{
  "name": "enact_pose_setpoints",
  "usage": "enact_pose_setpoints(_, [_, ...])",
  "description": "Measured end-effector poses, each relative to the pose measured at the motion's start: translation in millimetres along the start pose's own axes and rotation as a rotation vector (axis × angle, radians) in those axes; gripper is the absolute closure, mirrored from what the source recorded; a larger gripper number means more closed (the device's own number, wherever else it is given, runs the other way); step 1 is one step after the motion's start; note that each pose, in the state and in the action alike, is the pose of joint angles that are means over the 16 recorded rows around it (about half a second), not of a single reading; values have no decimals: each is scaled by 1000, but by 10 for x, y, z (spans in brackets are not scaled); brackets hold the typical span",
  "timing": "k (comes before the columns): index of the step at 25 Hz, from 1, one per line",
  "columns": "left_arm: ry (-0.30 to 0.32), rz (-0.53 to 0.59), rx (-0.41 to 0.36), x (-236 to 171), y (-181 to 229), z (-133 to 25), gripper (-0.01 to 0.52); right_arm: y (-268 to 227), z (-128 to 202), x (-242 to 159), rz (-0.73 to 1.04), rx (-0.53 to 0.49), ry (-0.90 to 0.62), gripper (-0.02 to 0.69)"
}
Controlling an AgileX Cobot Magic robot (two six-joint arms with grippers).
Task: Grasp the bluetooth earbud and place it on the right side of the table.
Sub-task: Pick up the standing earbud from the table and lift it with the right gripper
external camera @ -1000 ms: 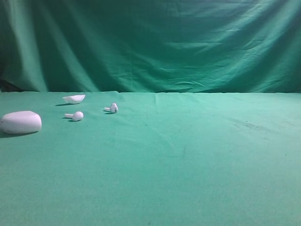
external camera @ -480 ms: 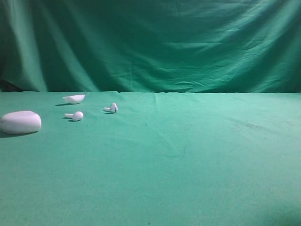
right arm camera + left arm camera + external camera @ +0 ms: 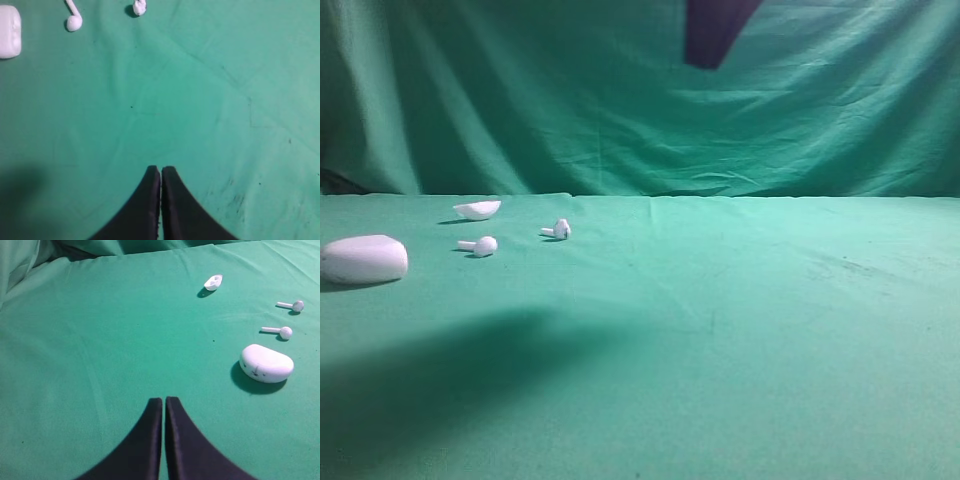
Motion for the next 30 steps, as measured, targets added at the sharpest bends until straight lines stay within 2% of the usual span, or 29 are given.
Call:
enact_pose_setpoints(6, [0,0,0,0,0,0,514,477,52,479,105,23,-45,617])
enact_pose_setpoints(13, [0,0,0,0,0,0,514,1037,70,883,160,40,-65,470])
enact_pose_setpoints(20, [0,0,0,0,0,0,514,1514,93,1083,176,32,-61,329])
enact_pose_setpoints(23, [0,0,0,0,0,0,514,1661,107,1121,177,22,-56,303])
enact_pose_setpoints(30, [0,0,0,0,0,0,514,1881,84,1136,174,-8,-26,293])
Point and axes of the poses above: a point on each arm's last joint axis where the gripper is mounted, y pointing out along that axis toward the gripper, z along the wrist's bending axis when the last joint is at zero, x = y × z, the point moved 6 cm from there along y, pointing out along that axis toward the gripper, and after that the axes turned 10 degrees about -y, right-handed, at the moved point
